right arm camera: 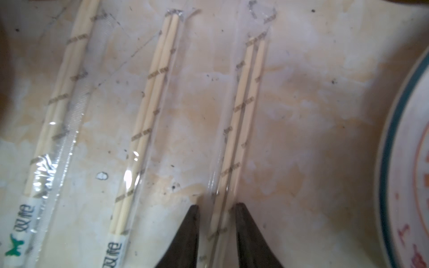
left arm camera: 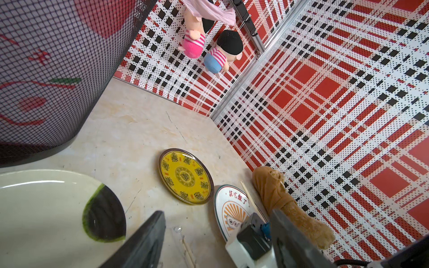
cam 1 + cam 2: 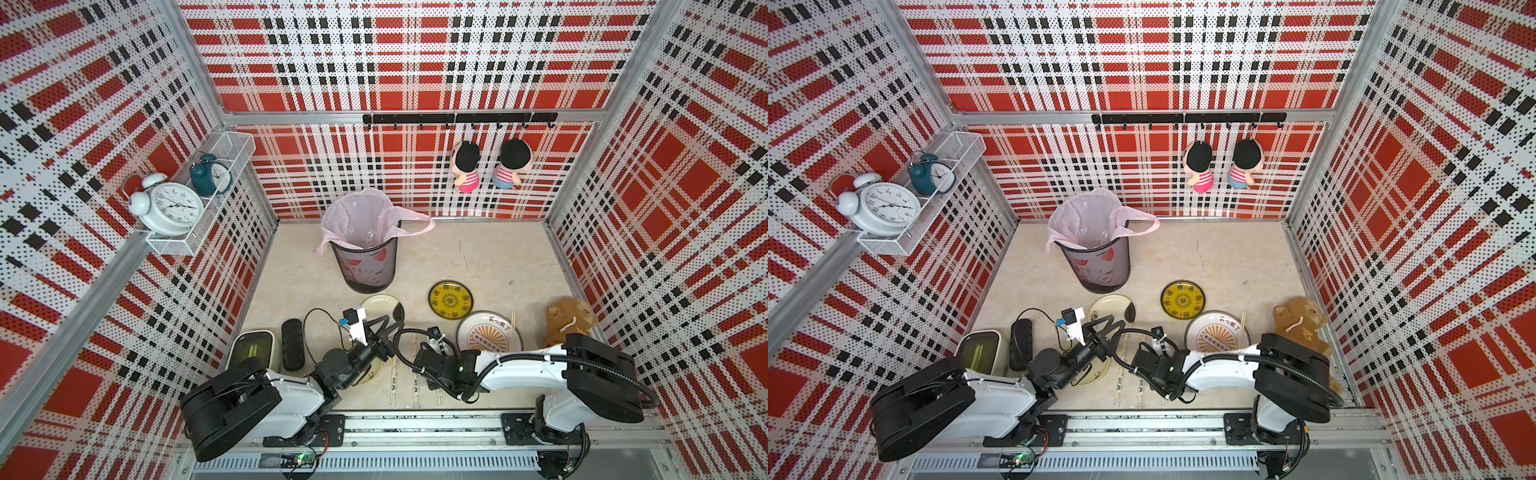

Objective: Remove the packaging of disposable chopsticks
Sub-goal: Pick up the disposable chopsticks from the center of the board.

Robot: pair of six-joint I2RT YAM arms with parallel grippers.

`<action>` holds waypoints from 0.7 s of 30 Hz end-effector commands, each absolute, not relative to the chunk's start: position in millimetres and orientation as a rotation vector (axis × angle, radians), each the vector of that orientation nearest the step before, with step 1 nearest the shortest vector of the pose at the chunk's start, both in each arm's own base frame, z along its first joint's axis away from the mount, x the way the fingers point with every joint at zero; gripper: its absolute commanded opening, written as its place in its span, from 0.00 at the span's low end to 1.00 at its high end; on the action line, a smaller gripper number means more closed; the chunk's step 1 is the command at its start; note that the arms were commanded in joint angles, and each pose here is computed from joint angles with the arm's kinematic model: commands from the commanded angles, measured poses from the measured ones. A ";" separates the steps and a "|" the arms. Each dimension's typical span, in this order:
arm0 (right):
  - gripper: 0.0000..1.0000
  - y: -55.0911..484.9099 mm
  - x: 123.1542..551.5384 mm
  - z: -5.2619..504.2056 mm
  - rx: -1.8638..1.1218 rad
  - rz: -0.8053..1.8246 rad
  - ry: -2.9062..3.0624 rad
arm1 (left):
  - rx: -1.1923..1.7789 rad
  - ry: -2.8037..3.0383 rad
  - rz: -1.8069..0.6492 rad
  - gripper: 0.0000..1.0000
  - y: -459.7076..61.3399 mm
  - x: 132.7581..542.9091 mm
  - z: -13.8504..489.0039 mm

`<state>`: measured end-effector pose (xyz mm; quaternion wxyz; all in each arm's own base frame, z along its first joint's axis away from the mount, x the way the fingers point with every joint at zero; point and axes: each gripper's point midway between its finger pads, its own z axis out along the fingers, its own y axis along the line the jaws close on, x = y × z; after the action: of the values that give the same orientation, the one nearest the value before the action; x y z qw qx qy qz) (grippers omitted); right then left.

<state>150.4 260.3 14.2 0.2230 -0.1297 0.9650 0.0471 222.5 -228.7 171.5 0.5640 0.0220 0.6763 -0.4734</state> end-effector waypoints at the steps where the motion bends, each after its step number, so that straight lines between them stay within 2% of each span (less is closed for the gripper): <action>1: 0.34 208.7 113.7 -12.7 -0.430 -0.115 2.854 | 0.078 1.586 -1.119 0.75 -230.5 219.0 171.0; 4: 0.35 213.2 108.1 -11.9 -0.455 -0.103 2.875 | 0.081 1.584 -1.119 0.74 -229.9 218.2 171.1; 9: 0.18 215.0 99.3 -27.6 -0.487 -0.058 2.930 | 0.083 1.586 -1.111 0.74 -228.2 218.0 169.7; 14: 0.02 203.8 121.8 -15.3 -0.421 -0.070 2.835 | 0.099 1.608 -1.096 0.74 -234.8 224.2 163.4; 21: 0.00 218.3 145.7 6.0 -0.383 0.066 2.695 | 0.125 1.604 -1.195 0.72 -249.9 225.5 160.1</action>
<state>148.5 248.0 21.1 0.2161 -0.1289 0.9647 0.0775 224.8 -240.1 138.7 0.5298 0.0446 0.7059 -0.4680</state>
